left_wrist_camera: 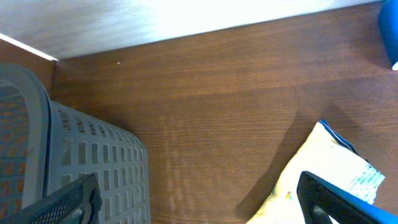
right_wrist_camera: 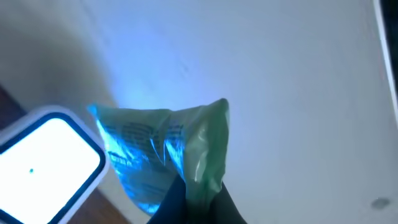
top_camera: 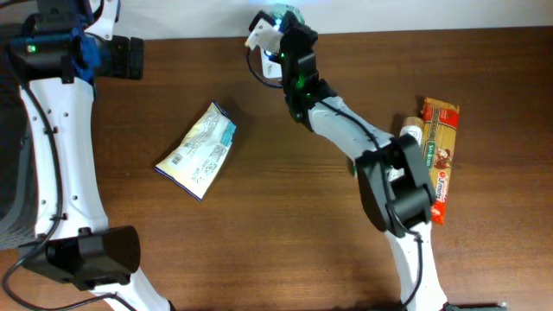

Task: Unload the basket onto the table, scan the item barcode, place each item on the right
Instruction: 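Carry mint-green wrapper with right gripper up to the scanner, then place mint-green wrapper beside tissue pack at right and release, then reach right gripper to white-and-blue chip bag and grasp it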

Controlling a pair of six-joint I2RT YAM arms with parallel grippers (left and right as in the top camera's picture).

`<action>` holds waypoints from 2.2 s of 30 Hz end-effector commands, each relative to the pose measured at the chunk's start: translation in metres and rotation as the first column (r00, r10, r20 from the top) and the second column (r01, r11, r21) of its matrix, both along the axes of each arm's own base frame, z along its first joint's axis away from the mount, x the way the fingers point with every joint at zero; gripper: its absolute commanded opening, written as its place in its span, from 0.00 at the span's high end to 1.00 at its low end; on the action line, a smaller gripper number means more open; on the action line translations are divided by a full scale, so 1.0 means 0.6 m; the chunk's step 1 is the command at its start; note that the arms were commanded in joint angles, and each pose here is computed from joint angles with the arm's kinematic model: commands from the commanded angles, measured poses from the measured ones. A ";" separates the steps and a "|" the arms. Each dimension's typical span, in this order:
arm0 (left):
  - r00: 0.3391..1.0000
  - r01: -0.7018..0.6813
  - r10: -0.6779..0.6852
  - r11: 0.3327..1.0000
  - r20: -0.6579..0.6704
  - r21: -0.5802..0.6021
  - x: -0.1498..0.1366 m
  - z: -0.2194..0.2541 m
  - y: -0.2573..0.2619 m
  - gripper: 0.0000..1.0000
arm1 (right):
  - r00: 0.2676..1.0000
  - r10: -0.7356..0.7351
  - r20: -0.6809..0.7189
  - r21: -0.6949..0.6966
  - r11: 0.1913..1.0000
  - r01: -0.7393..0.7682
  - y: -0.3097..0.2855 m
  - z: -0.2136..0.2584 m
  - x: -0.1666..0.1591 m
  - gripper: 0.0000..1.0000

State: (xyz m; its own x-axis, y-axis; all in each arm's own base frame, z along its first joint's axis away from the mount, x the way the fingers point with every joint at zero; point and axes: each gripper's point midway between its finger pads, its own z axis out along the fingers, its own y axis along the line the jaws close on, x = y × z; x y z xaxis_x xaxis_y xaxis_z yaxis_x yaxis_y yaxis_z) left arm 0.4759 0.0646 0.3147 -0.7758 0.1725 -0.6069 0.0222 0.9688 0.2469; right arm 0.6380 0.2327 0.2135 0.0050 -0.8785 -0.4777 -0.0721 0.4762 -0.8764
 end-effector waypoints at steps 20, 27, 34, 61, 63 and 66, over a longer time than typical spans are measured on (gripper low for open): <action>1.000 0.011 -0.011 1.000 0.008 0.009 -0.001 0.007 0.001 0.01 | 0.998 0.012 0.057 0.000 1.000 -0.012 0.053 0.014 -0.018 0.96; 1.000 0.011 -0.011 1.000 0.008 0.009 -0.001 0.007 0.001 0.01 | 0.915 0.174 -0.365 0.553 0.831 0.063 0.039 0.128 -0.176 0.96; 1.000 0.011 -0.011 1.000 0.008 0.009 -0.001 0.007 0.001 0.01 | 0.441 -0.085 -0.894 0.323 0.561 0.763 -0.245 0.035 -0.406 0.96; 1.000 0.011 -0.011 1.000 0.008 0.009 -0.001 0.007 0.001 0.01 | 0.329 0.443 -0.834 0.535 0.509 0.674 0.046 -0.067 -0.356 0.12; 1.000 0.011 -0.011 1.000 0.008 0.009 -0.001 0.007 0.001 0.01 | 0.302 0.523 -0.797 0.580 0.522 0.625 0.129 -0.111 -0.346 0.12; 1.000 0.011 -0.011 1.000 0.008 0.009 -0.001 0.007 0.001 0.01 | 0.298 0.561 -0.772 0.614 0.535 0.581 0.200 -0.189 -0.327 0.12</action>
State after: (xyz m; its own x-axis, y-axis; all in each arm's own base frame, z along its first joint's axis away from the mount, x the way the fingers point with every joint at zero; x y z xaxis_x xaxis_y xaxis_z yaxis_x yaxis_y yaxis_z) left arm 0.4761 0.0647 0.3149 -0.7752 0.1729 -0.6076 0.0218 0.9686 0.2478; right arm 0.4438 0.3267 0.1315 -0.8650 -0.1402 -0.4817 -0.3902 0.7915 0.4703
